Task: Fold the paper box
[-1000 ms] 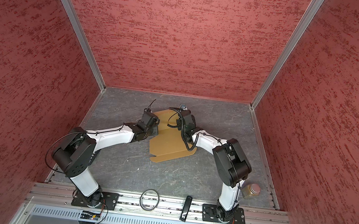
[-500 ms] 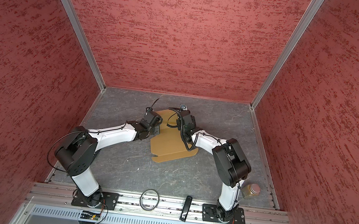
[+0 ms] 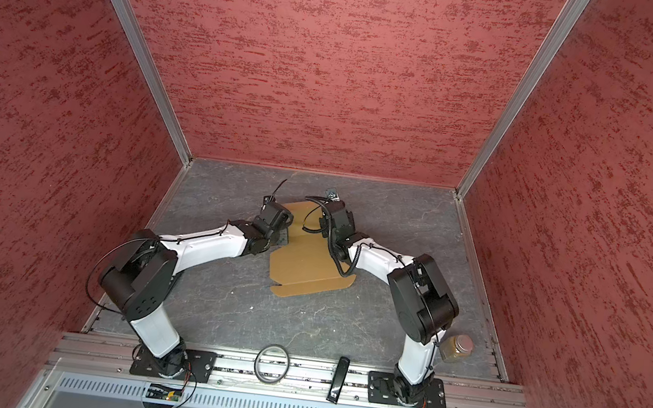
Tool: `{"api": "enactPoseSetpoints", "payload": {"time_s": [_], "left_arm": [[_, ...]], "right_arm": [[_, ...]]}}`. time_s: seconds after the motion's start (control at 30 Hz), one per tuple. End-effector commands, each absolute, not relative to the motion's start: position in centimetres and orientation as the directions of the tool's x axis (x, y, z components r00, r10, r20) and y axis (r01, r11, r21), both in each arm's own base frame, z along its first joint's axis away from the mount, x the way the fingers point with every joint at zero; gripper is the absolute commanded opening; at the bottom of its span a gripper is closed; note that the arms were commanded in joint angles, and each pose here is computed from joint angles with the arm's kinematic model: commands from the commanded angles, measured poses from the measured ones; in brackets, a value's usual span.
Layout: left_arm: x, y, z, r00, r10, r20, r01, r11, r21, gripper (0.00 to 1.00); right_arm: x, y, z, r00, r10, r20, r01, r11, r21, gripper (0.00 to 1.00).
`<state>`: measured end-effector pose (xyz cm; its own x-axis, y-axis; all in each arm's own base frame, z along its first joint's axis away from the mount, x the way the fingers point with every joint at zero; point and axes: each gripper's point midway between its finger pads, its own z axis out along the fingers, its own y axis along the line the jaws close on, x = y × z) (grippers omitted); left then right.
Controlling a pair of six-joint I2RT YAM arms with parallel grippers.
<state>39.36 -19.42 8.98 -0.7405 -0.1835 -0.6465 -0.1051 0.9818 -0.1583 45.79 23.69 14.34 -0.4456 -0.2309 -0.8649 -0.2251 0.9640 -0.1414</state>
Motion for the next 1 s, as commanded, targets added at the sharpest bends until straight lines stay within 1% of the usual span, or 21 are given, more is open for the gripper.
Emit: {"api": "enactPoseSetpoints", "payload": {"time_s": [0.0,0.23,0.57,0.73,0.97], "left_arm": [[39.2,-19.5,8.4,-0.75,-0.175,-0.637,-0.091,0.982,-0.163,0.09],[39.2,-19.5,8.4,-0.764,-0.173,-0.621,-0.087,0.982,-0.166,0.08],[39.3,-19.9,7.7,-0.83,-0.133,-0.542,-0.063,0.987,-0.145,0.09],[39.1,-20.2,7.6,-0.871,-0.11,-0.479,-0.041,0.988,-0.152,0.09],[38.8,-19.8,7.2,-0.938,-0.07,-0.34,-0.022,0.99,-0.143,0.09]], "right_arm": [[45.1,23.8,15.8,-0.43,-0.198,-0.881,-0.232,0.967,-0.104,0.39],[44.5,23.7,16.0,-0.44,-0.175,-0.881,-0.254,0.965,-0.065,0.44],[43.3,23.4,15.9,-0.493,-0.17,-0.853,-0.272,0.962,-0.034,0.5],[43.1,22.6,15.7,-0.54,-0.153,-0.827,-0.237,0.971,-0.025,0.52],[41.8,22.2,16.7,-0.577,-0.13,-0.806,-0.24,0.971,0.015,0.58]]}}
